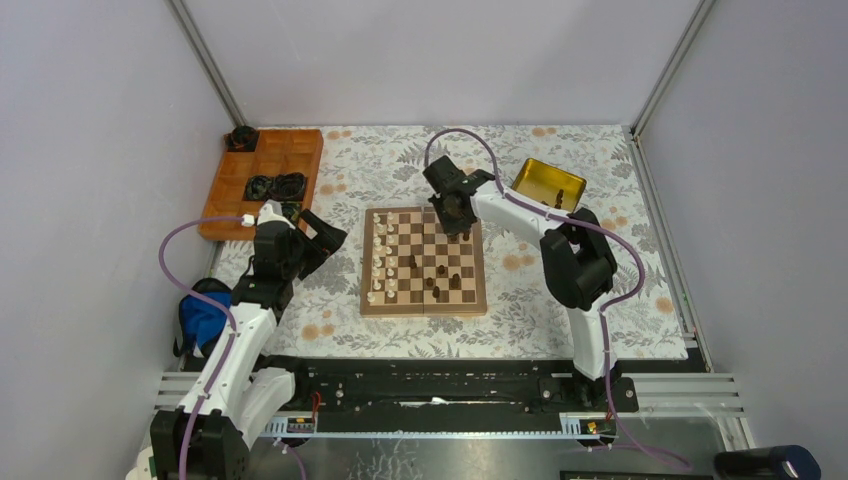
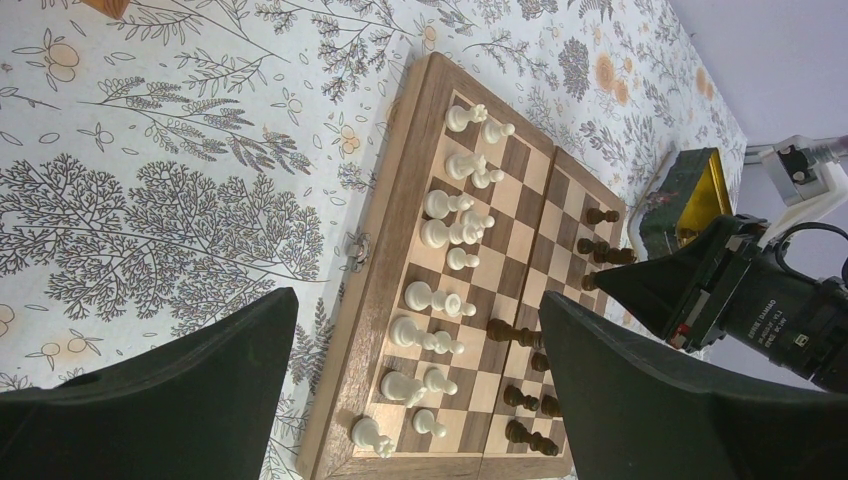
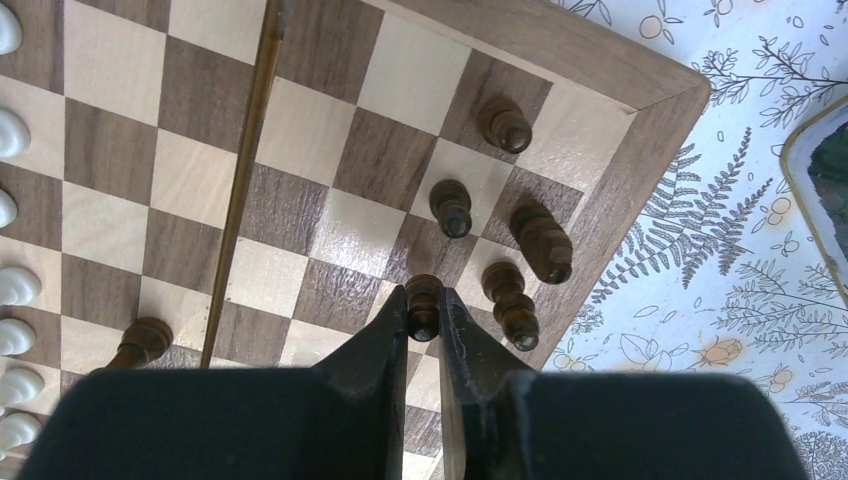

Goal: Set up the chess pieces on the board
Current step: Place the chess piece on the chessboard.

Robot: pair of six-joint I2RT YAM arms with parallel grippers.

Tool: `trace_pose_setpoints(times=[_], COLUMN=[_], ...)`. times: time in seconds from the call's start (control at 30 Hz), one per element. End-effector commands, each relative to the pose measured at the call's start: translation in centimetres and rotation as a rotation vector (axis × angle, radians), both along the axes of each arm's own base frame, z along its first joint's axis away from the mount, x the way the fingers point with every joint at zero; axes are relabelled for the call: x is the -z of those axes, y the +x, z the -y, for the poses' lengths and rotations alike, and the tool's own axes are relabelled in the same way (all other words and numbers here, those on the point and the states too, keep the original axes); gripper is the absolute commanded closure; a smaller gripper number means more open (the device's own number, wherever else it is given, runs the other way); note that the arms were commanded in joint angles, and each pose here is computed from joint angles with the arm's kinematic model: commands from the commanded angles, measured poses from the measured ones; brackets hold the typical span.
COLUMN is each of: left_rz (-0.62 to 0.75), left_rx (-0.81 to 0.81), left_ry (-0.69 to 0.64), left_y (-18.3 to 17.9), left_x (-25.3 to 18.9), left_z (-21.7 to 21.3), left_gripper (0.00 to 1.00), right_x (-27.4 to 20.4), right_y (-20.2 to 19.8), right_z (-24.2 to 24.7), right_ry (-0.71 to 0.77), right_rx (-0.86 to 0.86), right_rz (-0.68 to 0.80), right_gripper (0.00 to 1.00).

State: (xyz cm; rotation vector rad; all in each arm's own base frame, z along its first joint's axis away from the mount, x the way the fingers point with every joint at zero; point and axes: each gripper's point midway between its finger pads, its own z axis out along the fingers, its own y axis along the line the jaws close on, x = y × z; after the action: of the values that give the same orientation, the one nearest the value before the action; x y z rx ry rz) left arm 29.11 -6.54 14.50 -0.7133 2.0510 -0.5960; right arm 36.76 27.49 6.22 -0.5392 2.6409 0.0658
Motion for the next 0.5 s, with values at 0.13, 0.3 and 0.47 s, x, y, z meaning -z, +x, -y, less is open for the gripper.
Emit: trace_pose_setpoints(times=[0.13,0.3,0.47], left_rz=[0.038,0.037,0.035], left_rx=[0.007,0.007,0.006], left_ry=[0.007,0.009,0.007], left_y=[0.8,0.9,1.0], left_x=[-1.1,-1.1,-1.0], left_z=[0.0,-0.1,0.0], left_gripper=[0.01,0.01,0.01], right_x=[-1.8,-1.4,-1.2], right_y=[1.5,1.8,1.8], right_z=[0.4,0.4,0.0], right_ry=[0.04,0.049,0.06], right_rx=[0.037,0.038,0.031], right_rz=[0.047,0.037,0.027], right_gripper=[0.97,0.97,0.97])
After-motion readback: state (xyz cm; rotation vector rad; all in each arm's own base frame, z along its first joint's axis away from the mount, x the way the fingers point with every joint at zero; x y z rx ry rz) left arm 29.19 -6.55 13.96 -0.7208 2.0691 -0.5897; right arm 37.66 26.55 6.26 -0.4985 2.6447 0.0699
